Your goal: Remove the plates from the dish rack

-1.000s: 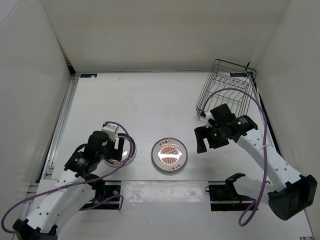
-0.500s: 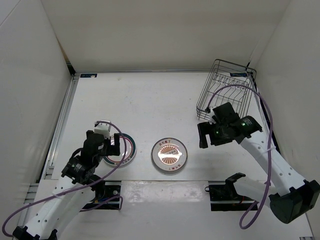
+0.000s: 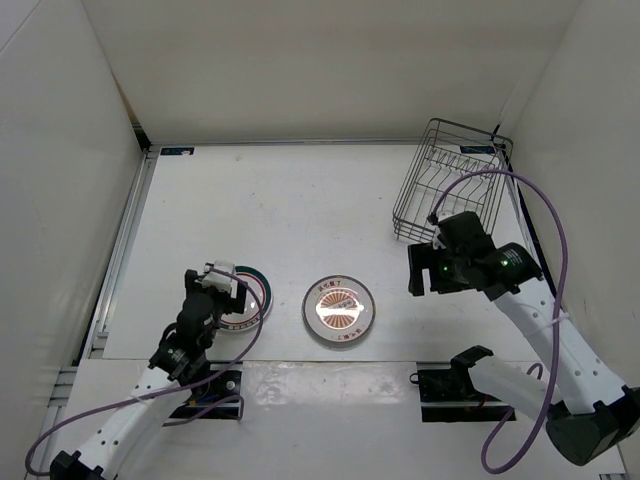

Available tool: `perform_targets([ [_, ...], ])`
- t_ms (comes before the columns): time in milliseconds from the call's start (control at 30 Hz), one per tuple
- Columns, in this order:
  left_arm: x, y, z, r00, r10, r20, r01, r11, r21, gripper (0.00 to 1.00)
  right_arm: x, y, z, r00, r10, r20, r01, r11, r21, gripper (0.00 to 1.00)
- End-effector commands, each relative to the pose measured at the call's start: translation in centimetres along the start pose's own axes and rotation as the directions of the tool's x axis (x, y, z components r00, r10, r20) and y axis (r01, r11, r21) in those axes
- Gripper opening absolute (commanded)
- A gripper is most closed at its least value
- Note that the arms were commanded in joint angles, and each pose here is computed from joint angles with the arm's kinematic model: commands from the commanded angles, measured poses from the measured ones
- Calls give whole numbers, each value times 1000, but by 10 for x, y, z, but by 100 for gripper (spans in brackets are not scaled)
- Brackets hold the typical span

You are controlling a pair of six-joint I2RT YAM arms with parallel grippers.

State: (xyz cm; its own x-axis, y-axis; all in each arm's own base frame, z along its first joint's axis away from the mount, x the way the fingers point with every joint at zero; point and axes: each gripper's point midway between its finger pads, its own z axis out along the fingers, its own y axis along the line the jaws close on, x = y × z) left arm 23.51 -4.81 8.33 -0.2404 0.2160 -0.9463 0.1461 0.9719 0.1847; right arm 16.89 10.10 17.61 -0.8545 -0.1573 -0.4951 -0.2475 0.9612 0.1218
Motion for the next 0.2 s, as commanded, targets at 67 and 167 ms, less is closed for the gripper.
perform_targets([
  [67,-11,-1,11,991,74,108,-74,997,-6,100,7,-5,-10,1000,12,26,-12,1000,12,90],
  [167,-6,0,15,989,77,123,-74,997,-28,100,6,-7,-12,998,12,62,-13,1000,16,90],
])
